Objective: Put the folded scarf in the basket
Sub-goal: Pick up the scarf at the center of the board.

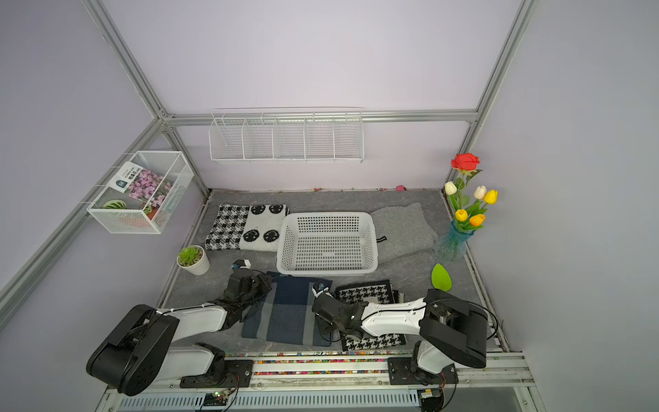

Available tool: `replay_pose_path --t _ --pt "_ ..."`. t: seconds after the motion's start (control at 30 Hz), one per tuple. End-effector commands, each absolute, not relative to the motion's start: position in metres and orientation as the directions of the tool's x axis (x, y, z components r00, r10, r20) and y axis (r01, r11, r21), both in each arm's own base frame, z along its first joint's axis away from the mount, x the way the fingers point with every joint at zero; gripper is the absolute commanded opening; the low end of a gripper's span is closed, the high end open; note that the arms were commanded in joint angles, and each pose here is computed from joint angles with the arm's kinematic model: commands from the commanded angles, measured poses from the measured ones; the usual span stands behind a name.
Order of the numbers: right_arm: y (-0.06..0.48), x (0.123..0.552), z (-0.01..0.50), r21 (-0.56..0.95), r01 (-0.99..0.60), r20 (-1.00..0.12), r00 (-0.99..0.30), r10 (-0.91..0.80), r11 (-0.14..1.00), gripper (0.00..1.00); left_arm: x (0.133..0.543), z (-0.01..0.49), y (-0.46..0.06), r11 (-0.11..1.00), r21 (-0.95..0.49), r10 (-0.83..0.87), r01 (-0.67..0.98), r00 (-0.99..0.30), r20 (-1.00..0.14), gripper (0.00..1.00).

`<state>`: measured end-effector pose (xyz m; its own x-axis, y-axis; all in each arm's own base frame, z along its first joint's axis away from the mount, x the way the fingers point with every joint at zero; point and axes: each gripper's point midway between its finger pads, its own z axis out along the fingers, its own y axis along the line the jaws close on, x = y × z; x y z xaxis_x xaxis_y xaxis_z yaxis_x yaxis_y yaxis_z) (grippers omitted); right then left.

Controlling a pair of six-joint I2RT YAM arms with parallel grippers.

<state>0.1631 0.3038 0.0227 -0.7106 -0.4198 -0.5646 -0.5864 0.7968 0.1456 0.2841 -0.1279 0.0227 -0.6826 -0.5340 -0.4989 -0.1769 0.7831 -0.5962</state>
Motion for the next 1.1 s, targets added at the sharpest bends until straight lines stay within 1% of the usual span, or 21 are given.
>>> replay_pose_path --t 0.0,0.17,0.37,0.6,0.8,0.93,1.07 --pt "0.301 0.151 0.008 0.121 -0.621 -0.512 -0.707 -0.487 0.774 0.0 0.244 -0.012 -0.127 0.823 -0.533 -0.447 -0.196 -0.801 -0.397 0.0" --pt "0.321 0.144 0.025 0.09 -0.671 -0.542 -0.653 -0.529 0.736 0.0 0.246 0.018 -0.129 0.814 -0.566 -0.441 -0.129 -0.772 -0.458 0.0" --pt "0.351 0.138 0.067 0.007 -0.727 -0.584 -0.56 -0.588 0.686 0.0 0.242 0.056 -0.127 0.795 -0.603 -0.449 -0.063 -0.729 -0.516 0.0" --pt "0.371 0.135 0.111 -0.026 -0.761 -0.601 -0.507 -0.619 0.649 0.0 0.235 0.09 -0.133 0.754 -0.657 -0.455 0.021 -0.704 -0.546 0.0" --pt "0.365 0.14 0.153 -0.077 -0.764 -0.619 -0.467 -0.632 0.64 0.0 0.232 0.131 -0.137 0.703 -0.705 -0.483 0.097 -0.663 -0.573 0.0" --pt "0.359 0.138 0.179 -0.074 -0.782 -0.647 -0.434 -0.626 0.619 0.0 0.226 0.166 -0.142 0.65 -0.744 -0.506 0.159 -0.64 -0.579 0.0" --pt "0.355 0.141 0.195 -0.082 -0.788 -0.671 -0.409 -0.618 0.611 0.0 0.226 0.194 -0.143 0.624 -0.755 -0.521 0.202 -0.612 -0.595 0.0"
